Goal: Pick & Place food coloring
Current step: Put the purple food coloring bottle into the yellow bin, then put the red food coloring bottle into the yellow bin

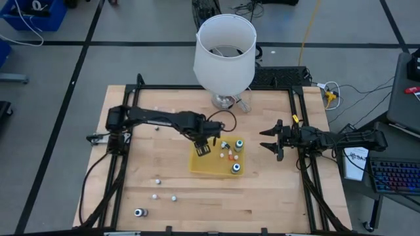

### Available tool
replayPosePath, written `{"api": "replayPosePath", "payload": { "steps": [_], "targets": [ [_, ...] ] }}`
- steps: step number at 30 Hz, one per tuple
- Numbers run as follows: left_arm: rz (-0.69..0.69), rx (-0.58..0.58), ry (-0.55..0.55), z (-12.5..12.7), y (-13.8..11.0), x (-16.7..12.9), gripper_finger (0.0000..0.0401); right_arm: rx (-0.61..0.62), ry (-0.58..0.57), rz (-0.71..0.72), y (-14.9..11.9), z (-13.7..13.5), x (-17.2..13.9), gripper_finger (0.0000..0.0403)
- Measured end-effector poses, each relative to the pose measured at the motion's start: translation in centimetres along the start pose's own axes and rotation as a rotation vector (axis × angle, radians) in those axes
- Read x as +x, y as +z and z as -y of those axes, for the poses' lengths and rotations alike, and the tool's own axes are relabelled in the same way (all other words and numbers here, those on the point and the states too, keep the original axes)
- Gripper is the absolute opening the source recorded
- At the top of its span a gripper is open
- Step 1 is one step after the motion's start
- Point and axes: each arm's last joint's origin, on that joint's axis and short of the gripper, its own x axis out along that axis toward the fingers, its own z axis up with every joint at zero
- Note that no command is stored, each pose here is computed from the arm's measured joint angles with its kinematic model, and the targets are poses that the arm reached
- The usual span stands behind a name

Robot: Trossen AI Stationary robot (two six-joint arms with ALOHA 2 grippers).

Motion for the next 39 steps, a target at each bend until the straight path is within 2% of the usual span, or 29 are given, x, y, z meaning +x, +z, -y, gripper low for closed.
{"api": "replayPosePath", "payload": {
  "steps": [8, 15, 20, 24, 28, 31, 39],
  "targets": [
    [-0.088, 0.018, 0.031, 1.0, 0.3, 3.5, 0.0177, 0.0, 0.0, 0.0, 0.0, 0.0, 0.0, 0.0238],
    [-0.095, 0.016, 0.036, 1.1, 0.4, 4.1, 0.0153, 0.0, 0.0, 0.0, 0.0, 0.0, 0.0, 0.0238],
    [-0.072, 0.006, 0.022, 0.8, 0.2, 2.8, 0.0184, 0.0, 0.0, 0.0, 0.0, 0.0, 0.0, 0.0237],
    [-0.013, -0.005, 0.003, 0.2, -0.2, 0.0, 0.0223, 0.0, 0.0, 0.0, 0.0, 0.0, 0.0, 0.0238],
    [0.052, -0.033, -0.019, -0.3, -0.6, -2.4, 0.0245, 0.0, 0.0, 0.0, 0.0, 0.0, 0.0, 0.0238],
    [0.081, -0.036, -0.014, -0.8, -1.1, -4.0, 0.0253, 0.0, 0.0, 0.0, 0.0, 0.0, 0.0, 0.0238],
    [0.108, -0.075, 0.122, -2.1, -2.3, -6.1, 0.0244, 0.0, 0.0, 0.0, 0.0, 0.0, 0.0, 0.0238]
  ]
}}
